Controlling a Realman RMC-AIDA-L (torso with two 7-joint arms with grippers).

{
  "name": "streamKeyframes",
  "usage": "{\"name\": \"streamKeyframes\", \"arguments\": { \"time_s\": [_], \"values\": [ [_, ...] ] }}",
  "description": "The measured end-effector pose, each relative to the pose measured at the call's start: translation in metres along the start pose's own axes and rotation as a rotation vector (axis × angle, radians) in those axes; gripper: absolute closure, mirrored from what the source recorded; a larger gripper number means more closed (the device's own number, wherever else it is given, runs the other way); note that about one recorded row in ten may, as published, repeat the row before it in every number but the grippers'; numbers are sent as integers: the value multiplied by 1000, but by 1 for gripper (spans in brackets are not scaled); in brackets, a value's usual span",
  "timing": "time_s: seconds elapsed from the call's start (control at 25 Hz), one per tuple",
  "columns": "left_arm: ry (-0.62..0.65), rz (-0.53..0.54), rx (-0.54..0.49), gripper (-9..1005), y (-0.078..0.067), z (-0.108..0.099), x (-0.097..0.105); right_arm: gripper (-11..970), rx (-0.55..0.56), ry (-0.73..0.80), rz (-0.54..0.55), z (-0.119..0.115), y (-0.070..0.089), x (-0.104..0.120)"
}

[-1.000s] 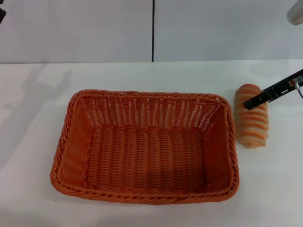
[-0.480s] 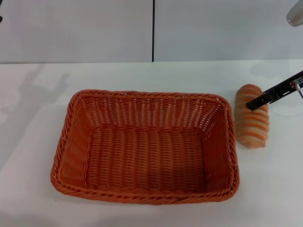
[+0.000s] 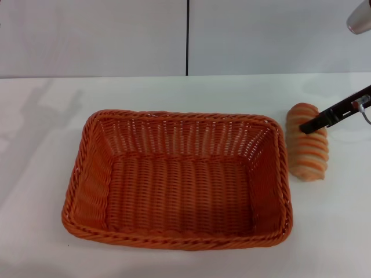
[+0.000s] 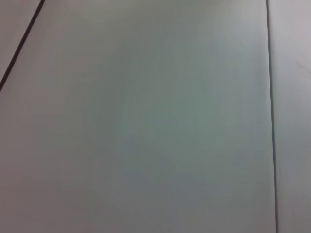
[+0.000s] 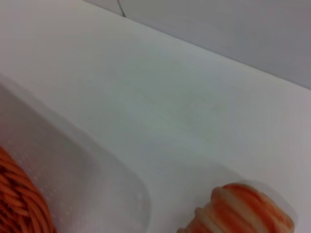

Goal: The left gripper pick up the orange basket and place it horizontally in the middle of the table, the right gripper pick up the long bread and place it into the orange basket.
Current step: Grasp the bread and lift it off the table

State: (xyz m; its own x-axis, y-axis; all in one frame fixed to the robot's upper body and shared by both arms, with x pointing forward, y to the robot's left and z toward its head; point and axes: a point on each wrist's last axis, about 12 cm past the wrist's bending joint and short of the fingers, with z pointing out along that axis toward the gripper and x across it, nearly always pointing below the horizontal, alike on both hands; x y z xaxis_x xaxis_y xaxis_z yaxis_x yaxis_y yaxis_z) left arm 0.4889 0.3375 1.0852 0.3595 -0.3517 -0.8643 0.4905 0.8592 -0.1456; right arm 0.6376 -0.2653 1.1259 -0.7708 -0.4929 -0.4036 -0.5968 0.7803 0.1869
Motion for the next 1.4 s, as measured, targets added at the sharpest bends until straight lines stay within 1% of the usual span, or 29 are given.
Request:
{"name": "streamKeyframes", "arguments": {
  "time_s": [0.4, 0.52, 0.96, 1.4],
  "values": [
    [-6, -8, 6, 182, 0, 0, -1, 534, 3, 1, -4, 1, 0, 1],
    [-7, -8, 6, 182, 0, -1, -1, 580, 6, -8, -3, 0, 0, 2],
    [-9, -8, 5, 182, -1, -1, -2, 628, 14, -31, 14, -2, -2, 8],
    [-8, -10, 5, 182, -1, -2, -1, 723, 18, -45, 22, 0, -1, 14]
  ]
}}
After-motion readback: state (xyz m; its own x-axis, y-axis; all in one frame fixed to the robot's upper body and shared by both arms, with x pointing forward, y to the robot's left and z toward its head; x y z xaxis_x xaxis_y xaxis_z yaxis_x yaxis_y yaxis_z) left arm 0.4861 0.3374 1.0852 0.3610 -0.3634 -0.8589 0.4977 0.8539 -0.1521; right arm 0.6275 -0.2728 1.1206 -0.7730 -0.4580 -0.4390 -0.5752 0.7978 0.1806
